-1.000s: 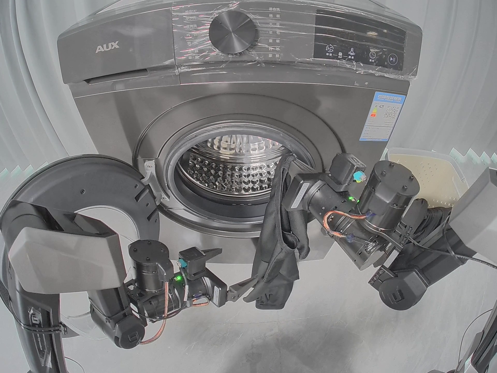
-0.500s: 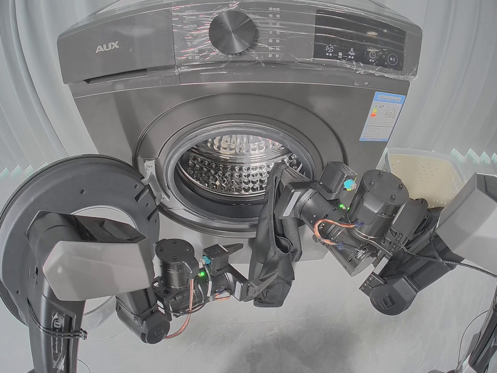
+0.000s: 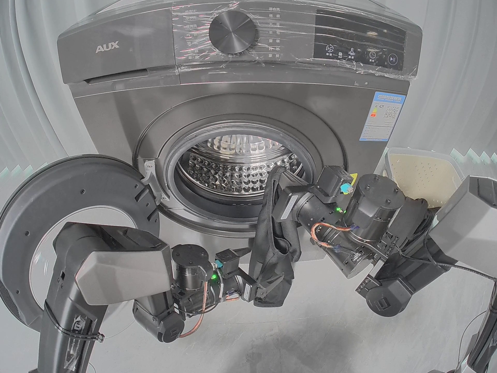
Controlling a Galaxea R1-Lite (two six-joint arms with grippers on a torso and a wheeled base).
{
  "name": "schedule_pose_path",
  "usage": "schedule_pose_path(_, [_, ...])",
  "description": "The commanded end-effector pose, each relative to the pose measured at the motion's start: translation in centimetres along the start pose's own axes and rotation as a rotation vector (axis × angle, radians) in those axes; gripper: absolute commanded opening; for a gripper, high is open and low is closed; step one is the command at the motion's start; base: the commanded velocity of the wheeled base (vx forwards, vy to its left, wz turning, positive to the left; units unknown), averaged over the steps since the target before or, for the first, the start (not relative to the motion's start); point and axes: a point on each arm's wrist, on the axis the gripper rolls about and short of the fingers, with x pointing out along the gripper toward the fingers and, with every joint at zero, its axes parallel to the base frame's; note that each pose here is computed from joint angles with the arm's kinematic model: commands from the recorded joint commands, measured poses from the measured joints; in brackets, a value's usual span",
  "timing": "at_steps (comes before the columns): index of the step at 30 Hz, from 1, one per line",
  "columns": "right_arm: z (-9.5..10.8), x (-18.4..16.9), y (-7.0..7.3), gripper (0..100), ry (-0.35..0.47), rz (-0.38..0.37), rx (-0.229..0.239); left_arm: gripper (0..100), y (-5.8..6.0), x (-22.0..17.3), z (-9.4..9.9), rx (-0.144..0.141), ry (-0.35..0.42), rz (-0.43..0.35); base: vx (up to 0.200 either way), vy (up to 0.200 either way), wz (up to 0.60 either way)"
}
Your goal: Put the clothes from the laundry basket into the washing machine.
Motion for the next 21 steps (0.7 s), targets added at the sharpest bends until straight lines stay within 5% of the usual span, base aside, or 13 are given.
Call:
schedule_pose_path(1, [-0.1,0.0,0.0,0,0.001,0.0,0.0,100,0.1,0.6,-0.8,-0.003,0.006,0.003,0.0,0.0,0.0])
schedule_pose_path(11, [0.0,-0.1,0.3,0,-0.007,0.008,0.003,100,1.0,2.5,-1.9,0.008,-0.016,0.045,0.0,0.0,0.0])
schedule_pose_path(12, [-0.1,-0.1,0.3,0,-0.005,0.01,0.002,0,1.2,2.6,-2.1,0.012,-0.014,0.065,0.0,0.0,0.0])
schedule_pose_path(21, [-0.3,-0.4,0.2,0,0.001,-0.016,0.001,0,2.2,3.6,-0.8,0.012,-0.085,0.122,0.0,0.0,0.0])
